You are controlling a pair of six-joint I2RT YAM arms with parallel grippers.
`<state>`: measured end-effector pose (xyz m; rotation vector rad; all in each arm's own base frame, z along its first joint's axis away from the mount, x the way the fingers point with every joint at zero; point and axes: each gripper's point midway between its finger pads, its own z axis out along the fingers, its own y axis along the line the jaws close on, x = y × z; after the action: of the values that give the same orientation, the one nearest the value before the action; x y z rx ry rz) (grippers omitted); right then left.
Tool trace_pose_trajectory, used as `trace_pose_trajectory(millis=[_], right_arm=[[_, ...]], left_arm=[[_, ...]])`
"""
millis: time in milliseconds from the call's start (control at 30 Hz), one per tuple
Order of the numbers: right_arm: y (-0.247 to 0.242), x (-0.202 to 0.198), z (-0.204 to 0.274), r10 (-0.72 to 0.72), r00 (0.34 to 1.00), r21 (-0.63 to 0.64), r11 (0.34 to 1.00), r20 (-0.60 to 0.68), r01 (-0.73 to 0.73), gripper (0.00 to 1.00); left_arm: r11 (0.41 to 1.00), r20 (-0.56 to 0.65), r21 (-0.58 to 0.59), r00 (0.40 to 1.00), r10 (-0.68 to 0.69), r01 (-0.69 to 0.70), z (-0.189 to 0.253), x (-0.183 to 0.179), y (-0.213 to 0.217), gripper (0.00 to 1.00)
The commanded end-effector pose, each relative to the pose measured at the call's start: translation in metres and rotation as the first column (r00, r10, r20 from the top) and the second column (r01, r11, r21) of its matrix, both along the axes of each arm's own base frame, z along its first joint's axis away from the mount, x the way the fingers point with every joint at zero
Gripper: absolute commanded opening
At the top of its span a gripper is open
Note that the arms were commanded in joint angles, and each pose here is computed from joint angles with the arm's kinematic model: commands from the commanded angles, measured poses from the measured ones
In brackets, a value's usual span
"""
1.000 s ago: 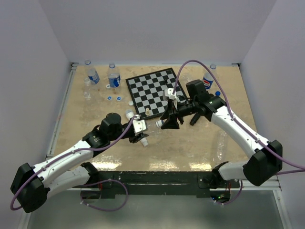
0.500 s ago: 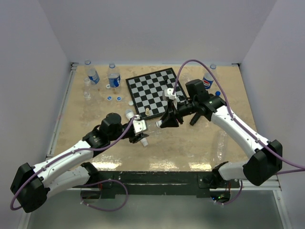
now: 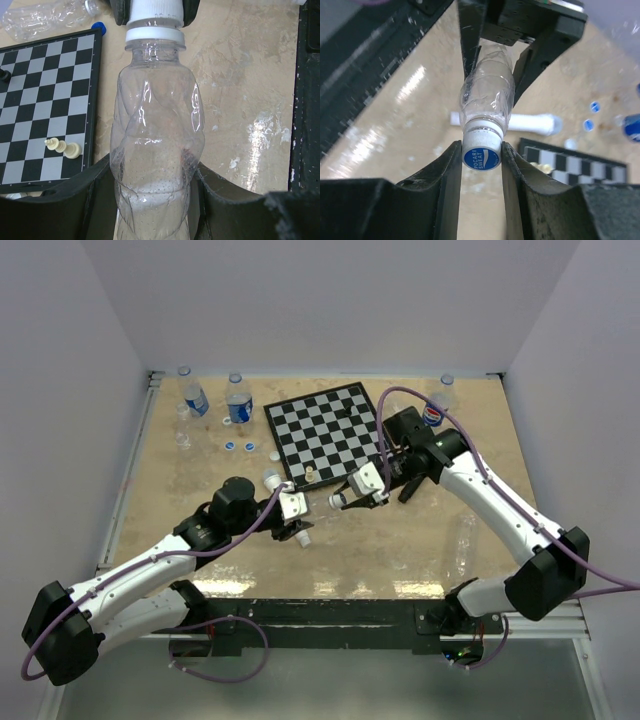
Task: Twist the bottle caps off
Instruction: Unscrew the bottle cap from the plastic bottle.
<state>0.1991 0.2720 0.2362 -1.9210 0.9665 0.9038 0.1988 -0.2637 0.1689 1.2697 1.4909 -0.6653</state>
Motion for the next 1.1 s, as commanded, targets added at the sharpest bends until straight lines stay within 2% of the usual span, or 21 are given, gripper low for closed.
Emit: trace_pose_trajectory(millis=[0,67,167,300,433,567,733,800,900,967,1000,1067], right_arm=[[-0.009,0.003,0.01,0.217,0.875,-0.028,0.973,0.432,-0.227,0.0],[-0.012,0.016,0.006,0.26,0.809,-0.094,0.964,0.527,-0.248,0.0],[-0.012,0.024,0.009,0.282,0.77,-0.12,0.958,0.572,-0.261,0.0],[-0.008,0.017,0.01,0.264,0.803,-0.076,0.961,0.534,-0.265,0.11],[-0.01,0.007,0.007,0.237,0.853,-0.046,0.969,0.464,-0.244,0.38],[-0.011,-0.002,0.016,0.17,0.919,0.038,0.98,0.356,-0.196,0.59],[-0.011,-0.002,0.026,0.069,0.966,0.084,0.992,0.248,-0.093,0.67],[-0.011,-0.003,0.03,0.009,0.987,0.095,0.995,0.161,-0.025,0.7],[-0.009,-0.003,0.041,-0.142,0.987,0.086,0.985,-0.076,0.148,0.74],[-0.004,0.009,0.052,-0.291,0.926,0.064,0.947,-0.241,0.314,0.76],[-0.004,0.007,0.052,-0.327,0.889,0.032,0.934,-0.32,0.355,0.77],[-0.006,0.002,0.047,-0.347,0.857,-0.017,0.929,-0.381,0.369,0.77]], left_arm=[[0.999,0.038,-0.034,0.999,0.016,-0.015,0.017,0.006,-0.001,0.05],[0.999,0.039,-0.034,0.999,0.015,-0.014,0.017,0.007,-0.001,0.04],[0.999,0.038,-0.036,0.999,0.012,-0.01,0.018,0.006,-0.002,0.04],[0.999,0.04,-0.035,0.999,0.014,-0.013,0.018,0.006,-0.002,0.04],[0.999,0.041,-0.036,0.999,0.013,-0.011,0.018,0.006,-0.002,0.04],[0.999,0.036,-0.034,0.999,0.01,-0.009,0.017,0.006,-0.002,0.04],[0.999,0.038,-0.033,0.999,0.012,-0.011,0.017,0.006,-0.002,0.04],[0.999,0.037,-0.032,0.999,0.014,-0.013,0.016,0.006,-0.002,0.04],[0.999,0.035,-0.031,0.999,0.012,-0.011,0.016,0.006,-0.002,0.04],[0.999,0.037,-0.035,0.999,0.01,-0.009,0.017,0.006,-0.003,0.05],[0.999,0.035,-0.035,0.999,0.007,-0.006,0.017,0.006,-0.003,0.04],[0.999,0.03,-0.035,1.0,0.003,-0.002,0.016,0.005,-0.004,0.04]])
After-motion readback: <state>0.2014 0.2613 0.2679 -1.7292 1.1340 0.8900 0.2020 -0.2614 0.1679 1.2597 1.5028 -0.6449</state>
